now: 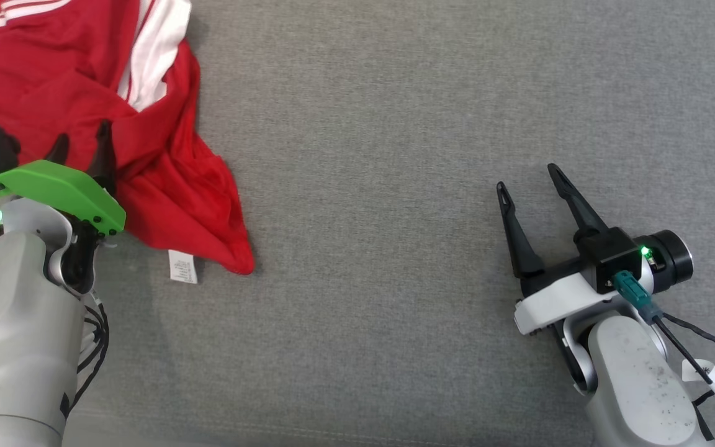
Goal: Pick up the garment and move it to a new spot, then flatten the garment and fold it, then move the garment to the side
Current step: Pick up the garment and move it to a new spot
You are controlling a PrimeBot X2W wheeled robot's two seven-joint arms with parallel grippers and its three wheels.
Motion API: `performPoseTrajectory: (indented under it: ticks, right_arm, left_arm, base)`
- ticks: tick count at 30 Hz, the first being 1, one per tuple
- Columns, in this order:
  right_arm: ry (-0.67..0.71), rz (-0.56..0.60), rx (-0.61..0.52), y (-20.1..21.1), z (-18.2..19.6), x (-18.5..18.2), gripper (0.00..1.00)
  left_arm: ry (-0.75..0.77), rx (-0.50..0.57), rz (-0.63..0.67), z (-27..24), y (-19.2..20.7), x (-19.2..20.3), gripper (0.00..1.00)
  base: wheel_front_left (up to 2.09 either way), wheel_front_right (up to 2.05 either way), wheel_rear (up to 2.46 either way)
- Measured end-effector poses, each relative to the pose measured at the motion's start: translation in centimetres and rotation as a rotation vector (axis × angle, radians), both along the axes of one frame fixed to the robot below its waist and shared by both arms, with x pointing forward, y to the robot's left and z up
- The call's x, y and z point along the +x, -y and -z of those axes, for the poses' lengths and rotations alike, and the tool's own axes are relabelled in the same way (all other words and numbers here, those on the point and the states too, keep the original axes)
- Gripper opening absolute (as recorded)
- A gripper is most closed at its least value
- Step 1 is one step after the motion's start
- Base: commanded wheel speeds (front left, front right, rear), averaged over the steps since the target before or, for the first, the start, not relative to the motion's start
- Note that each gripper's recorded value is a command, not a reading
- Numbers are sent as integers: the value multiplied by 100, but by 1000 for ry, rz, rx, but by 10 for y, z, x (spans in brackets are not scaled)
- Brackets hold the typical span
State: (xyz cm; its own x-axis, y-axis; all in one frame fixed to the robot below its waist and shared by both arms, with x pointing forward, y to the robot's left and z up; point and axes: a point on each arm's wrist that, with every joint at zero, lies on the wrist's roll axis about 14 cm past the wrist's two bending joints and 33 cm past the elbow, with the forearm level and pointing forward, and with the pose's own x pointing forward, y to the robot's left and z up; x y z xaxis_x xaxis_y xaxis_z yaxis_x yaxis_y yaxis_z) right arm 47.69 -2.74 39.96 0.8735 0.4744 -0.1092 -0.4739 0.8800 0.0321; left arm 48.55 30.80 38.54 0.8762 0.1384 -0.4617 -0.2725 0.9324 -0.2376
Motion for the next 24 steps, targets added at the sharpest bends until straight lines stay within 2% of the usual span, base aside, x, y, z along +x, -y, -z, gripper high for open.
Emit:
performPoseTrajectory:
  ticks: [2,3,4,5,13,24]
  right_arm:
    - [-9,10,-7,5,4,-1,100]
    - [-13,14,-11,7,5,-1,100]
    - [-17,17,-14,9,6,-2,100]
    - [-20,21,-15,11,7,-3,100]
    - [-55,54,7,21,7,-17,100]
    - [-6,53,94,16,-37,-40,100]
  left_arm:
    - [-44,-10,11,14,7,0,100]
    - [-68,-11,27,21,11,0,82]
    - [-84,-7,40,25,15,0,29]
    - [-85,-3,45,27,15,1,0]
    - [14,34,104,-1,27,11,0]
    - [318,148,180,-136,9,22,0]
  base:
    - [0,0,0]
    - [0,0,0]
    - [0,0,0]
    - [0,0,0]
    - [0,0,0]
    - [0,0,0]
